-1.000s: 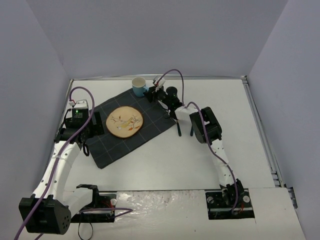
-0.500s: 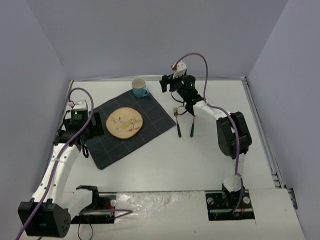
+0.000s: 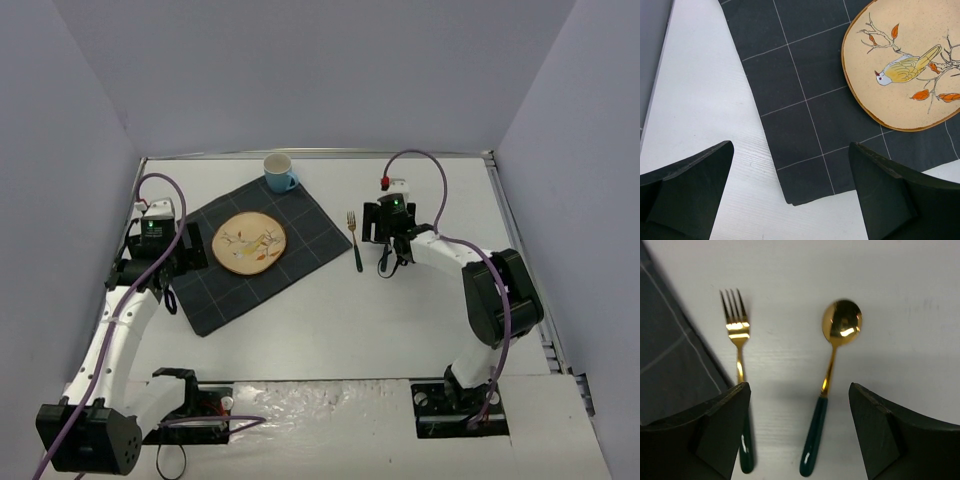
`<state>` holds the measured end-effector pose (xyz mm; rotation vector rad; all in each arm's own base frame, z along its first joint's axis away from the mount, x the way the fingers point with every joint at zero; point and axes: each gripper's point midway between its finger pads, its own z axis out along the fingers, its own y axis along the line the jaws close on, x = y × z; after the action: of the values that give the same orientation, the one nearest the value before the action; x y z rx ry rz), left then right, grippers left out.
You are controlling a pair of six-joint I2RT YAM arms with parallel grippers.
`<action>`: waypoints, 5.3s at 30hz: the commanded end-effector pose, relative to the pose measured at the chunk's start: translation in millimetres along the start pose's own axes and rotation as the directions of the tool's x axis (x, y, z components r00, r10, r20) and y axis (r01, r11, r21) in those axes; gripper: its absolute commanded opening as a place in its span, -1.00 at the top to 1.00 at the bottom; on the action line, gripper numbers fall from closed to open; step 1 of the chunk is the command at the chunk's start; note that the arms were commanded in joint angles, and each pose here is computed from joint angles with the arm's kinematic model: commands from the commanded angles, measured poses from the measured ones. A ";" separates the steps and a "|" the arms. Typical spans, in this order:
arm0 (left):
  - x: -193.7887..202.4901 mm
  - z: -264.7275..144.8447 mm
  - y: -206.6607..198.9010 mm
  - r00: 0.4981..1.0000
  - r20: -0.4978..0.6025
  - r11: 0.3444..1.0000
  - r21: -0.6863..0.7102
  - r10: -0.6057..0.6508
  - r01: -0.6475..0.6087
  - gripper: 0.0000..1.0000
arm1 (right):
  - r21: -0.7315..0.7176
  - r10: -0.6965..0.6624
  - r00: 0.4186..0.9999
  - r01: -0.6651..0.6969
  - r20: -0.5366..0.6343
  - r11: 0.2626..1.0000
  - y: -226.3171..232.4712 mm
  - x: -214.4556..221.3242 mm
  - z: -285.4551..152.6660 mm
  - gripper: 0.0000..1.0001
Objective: Set the dinner table for one person
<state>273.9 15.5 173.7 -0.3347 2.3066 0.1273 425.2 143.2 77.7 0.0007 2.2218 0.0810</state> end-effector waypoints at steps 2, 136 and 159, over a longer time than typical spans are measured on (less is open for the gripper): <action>-27.7 -11.4 -3.7 0.996 0.084 1.000 0.024 -0.022 0.020 -0.94 | 0.083 0.112 0.994 -0.112 0.003 0.990 -22.3 9.2 -15.6 -0.41; -26.5 -9.1 -3.4 0.997 0.076 0.999 0.021 -0.025 0.023 -0.94 | -0.396 -0.408 0.910 0.402 0.071 0.826 139.9 22.3 34.7 0.41; -26.2 -8.4 -4.5 0.997 0.073 0.999 0.028 -0.031 0.029 -0.94 | -0.167 -0.088 0.996 0.082 -0.024 0.983 49.3 13.9 -10.3 0.06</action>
<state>273.3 12.8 172.9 -0.3287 2.3139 0.1080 414.0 193.2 80.2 -0.2410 2.2217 0.2088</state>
